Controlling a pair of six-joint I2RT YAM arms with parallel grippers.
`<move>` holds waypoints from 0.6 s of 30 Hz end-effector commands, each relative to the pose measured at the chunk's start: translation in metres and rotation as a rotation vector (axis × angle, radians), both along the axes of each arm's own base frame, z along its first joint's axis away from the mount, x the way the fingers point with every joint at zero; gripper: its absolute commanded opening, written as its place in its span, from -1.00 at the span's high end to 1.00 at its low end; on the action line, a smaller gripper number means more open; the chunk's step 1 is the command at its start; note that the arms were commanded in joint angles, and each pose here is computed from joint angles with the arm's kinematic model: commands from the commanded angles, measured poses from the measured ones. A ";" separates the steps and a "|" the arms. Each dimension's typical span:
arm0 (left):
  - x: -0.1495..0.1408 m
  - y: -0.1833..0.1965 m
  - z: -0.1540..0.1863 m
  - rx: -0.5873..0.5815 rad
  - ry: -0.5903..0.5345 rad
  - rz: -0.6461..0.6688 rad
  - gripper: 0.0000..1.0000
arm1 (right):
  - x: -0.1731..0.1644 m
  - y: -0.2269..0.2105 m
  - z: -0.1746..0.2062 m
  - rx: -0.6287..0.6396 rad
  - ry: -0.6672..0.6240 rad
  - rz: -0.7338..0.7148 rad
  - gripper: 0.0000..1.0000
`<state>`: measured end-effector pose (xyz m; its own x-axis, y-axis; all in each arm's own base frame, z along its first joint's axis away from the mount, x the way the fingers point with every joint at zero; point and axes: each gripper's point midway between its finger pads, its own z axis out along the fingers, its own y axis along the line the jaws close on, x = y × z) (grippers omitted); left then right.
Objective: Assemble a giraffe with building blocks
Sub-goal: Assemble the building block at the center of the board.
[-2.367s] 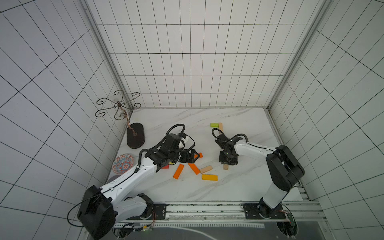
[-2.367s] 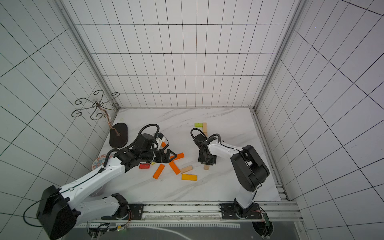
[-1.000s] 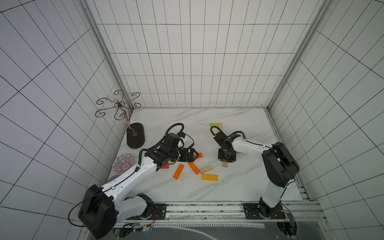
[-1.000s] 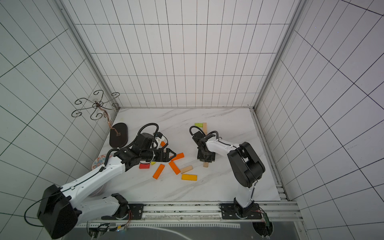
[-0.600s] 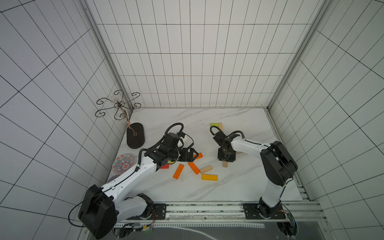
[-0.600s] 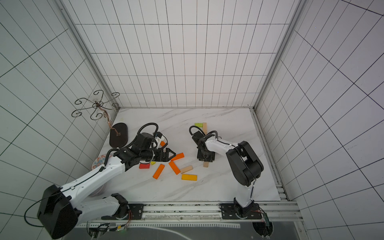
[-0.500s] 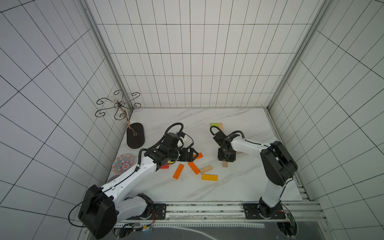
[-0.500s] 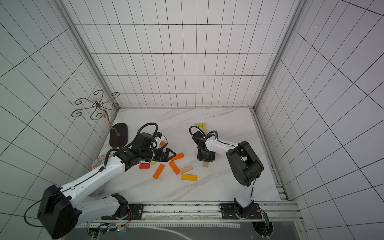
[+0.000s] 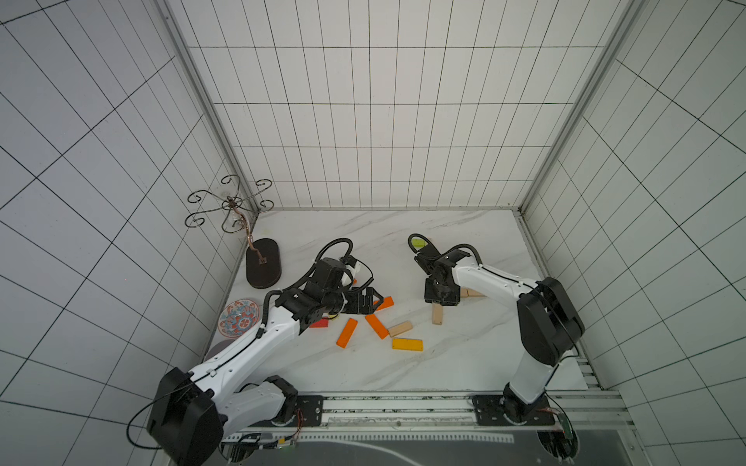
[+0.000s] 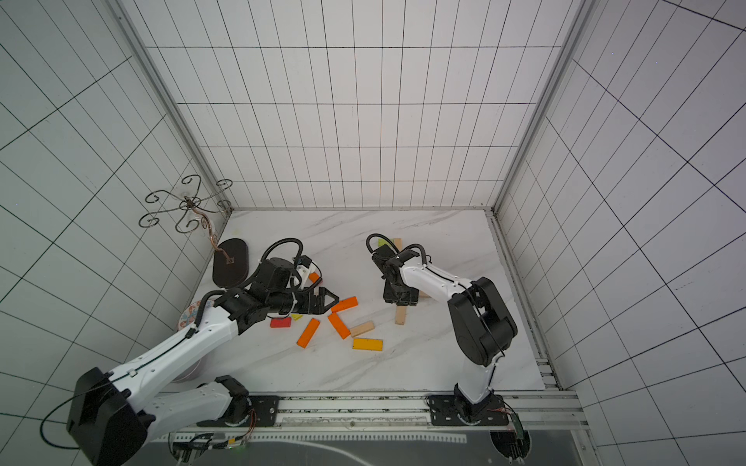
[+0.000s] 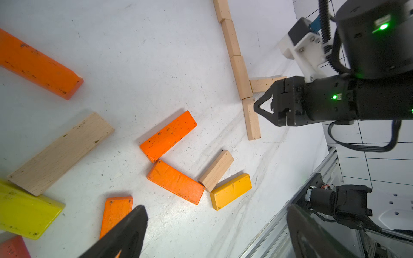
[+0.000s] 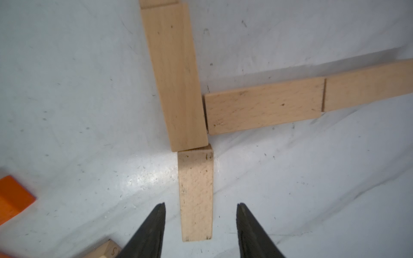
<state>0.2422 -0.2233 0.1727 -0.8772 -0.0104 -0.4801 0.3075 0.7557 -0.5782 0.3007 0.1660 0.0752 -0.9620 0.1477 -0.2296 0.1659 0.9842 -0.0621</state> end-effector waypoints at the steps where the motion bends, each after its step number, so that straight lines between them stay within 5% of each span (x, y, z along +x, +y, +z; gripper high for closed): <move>1: 0.002 0.002 0.020 -0.018 -0.050 0.004 -0.94 | 0.013 0.004 0.059 0.034 -0.111 0.000 -0.04; 9: -0.007 0.013 0.030 -0.013 -0.069 0.033 -0.94 | -0.009 0.035 0.074 0.141 -0.138 0.040 -0.02; 18: -0.020 0.028 0.032 -0.010 -0.081 0.074 -0.94 | -0.034 0.094 0.068 0.417 -0.129 -0.130 -0.03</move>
